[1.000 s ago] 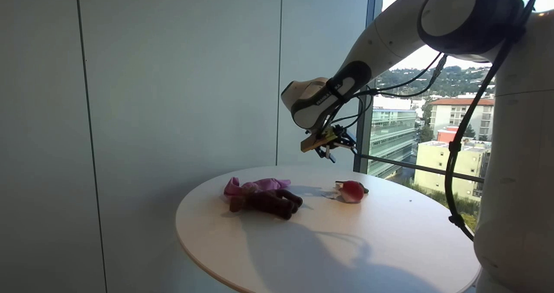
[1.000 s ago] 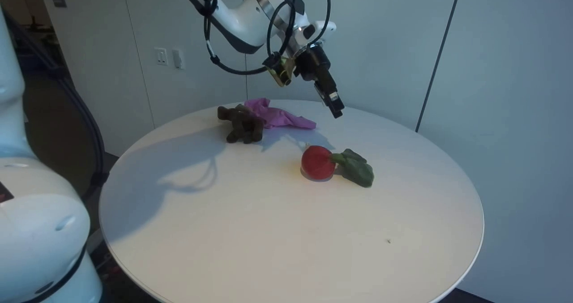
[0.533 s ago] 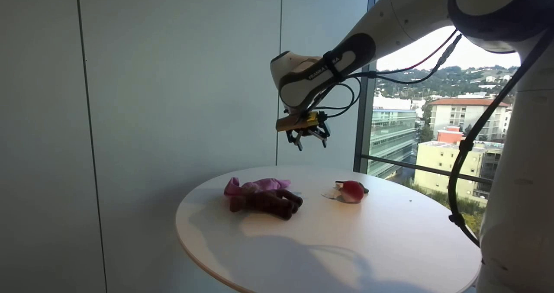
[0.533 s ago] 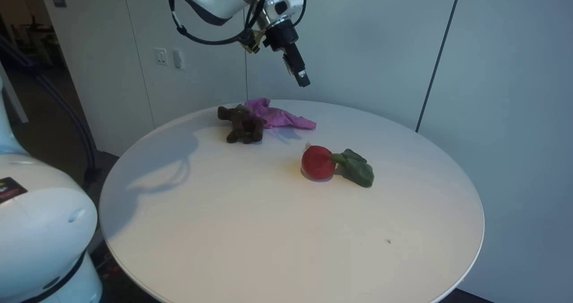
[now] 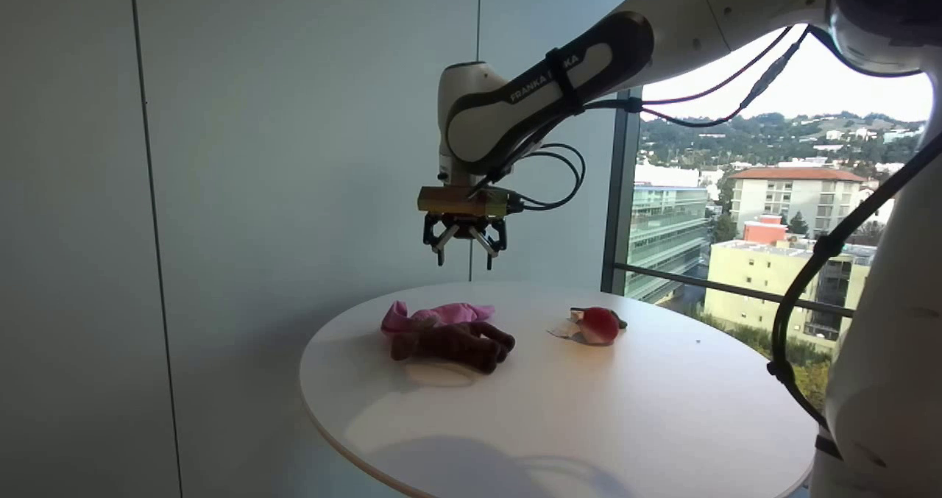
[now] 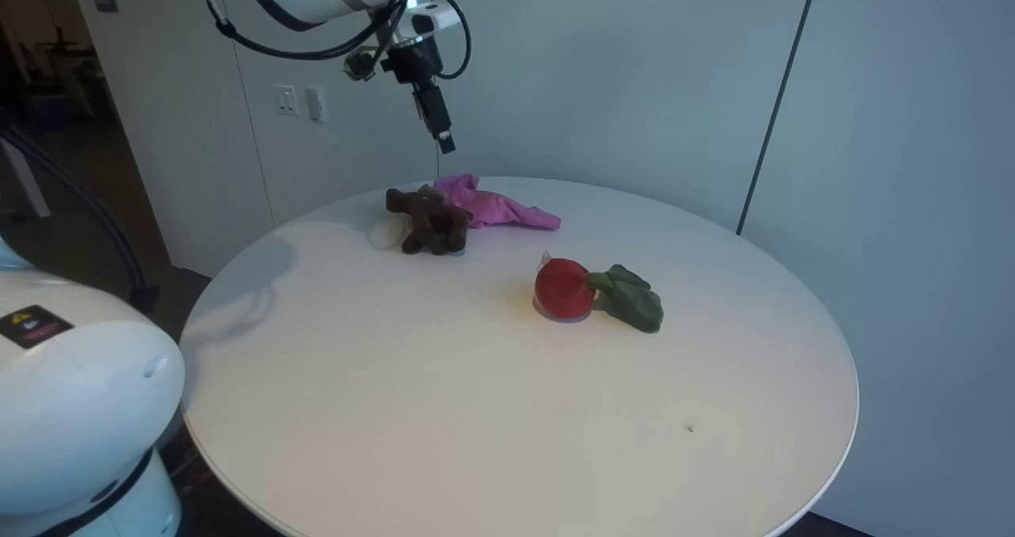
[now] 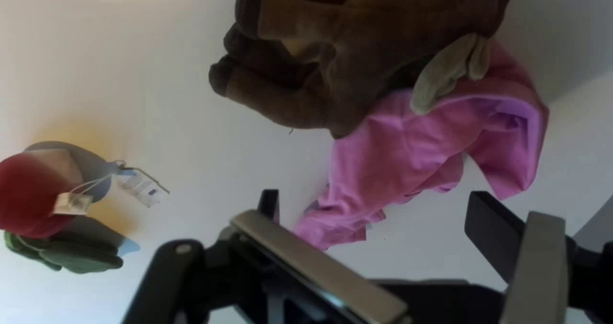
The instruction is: Pile the objects, which are on the table, on the right
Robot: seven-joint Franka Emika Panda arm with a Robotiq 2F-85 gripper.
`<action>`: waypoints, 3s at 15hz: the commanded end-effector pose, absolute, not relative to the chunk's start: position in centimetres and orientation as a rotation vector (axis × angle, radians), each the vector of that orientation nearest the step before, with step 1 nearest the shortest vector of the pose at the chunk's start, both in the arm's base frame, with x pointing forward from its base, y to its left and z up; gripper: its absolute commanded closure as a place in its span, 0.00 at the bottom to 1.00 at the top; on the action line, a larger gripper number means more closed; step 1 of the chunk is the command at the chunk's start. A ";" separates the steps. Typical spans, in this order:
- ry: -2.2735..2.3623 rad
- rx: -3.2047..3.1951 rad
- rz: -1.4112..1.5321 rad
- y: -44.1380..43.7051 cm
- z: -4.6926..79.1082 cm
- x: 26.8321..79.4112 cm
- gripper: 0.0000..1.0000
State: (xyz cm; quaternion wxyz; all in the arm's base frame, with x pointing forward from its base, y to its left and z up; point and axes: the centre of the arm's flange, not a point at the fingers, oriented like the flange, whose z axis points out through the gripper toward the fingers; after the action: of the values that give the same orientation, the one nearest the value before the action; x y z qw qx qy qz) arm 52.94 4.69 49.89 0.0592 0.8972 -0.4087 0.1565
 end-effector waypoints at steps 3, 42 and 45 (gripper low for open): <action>-0.960 3.027 0.374 8.4 46.5 49.8 0.00; -0.747 2.359 0.929 -6.8 53.3 53.1 0.93; -0.825 2.188 0.855 -10.8 52.2 53.0 0.93</action>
State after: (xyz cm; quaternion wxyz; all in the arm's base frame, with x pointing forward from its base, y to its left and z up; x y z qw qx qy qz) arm 51.84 -8.69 52.79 0.2643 0.8619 -0.2794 0.3306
